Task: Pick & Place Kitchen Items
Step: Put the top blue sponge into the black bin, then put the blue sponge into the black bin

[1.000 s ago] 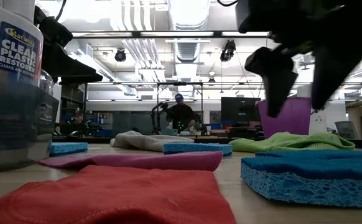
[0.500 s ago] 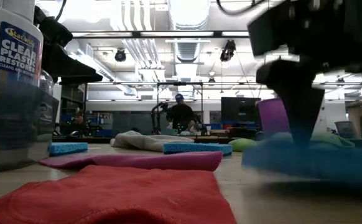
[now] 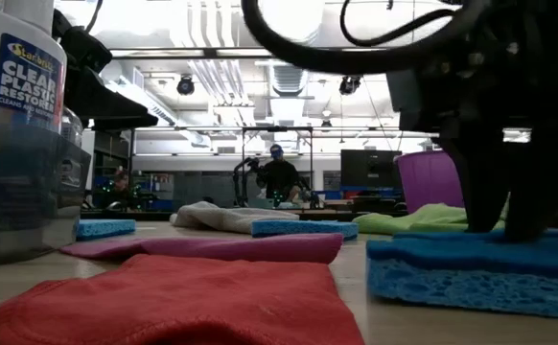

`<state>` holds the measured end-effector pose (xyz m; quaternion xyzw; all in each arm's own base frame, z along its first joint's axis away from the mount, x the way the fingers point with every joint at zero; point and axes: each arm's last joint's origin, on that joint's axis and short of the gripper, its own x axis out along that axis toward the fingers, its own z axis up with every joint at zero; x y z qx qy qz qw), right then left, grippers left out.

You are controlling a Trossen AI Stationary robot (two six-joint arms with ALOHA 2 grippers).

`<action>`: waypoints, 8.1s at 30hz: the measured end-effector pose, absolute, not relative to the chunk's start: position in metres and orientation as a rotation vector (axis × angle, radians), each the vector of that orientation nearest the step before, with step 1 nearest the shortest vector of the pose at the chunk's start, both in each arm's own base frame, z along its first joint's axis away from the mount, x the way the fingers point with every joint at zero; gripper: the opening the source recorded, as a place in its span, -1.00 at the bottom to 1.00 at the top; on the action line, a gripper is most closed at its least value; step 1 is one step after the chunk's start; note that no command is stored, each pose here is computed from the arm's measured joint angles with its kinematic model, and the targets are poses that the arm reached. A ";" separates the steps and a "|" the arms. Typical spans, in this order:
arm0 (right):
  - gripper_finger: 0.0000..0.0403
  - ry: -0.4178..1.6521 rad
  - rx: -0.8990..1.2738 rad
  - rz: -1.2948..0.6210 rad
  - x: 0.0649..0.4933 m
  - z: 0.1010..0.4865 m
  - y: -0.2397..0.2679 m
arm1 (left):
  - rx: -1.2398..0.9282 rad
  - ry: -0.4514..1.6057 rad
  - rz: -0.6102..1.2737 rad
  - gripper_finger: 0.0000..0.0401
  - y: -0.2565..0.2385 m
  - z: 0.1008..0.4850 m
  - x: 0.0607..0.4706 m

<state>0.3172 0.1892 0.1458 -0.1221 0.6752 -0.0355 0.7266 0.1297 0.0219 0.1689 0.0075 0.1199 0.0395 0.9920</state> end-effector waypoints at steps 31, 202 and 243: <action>-0.91 1.547 -0.046 0.094 0.285 0.305 0.262 | 0.015 0.241 0.079 0.07 0.022 0.169 0.130; -0.91 0.404 -0.001 0.406 0.214 0.238 0.247 | -0.002 0.353 0.075 0.07 0.021 0.158 0.127; -0.91 1.442 0.085 0.035 0.215 0.203 0.311 | -0.008 0.396 0.075 0.07 0.021 0.155 0.125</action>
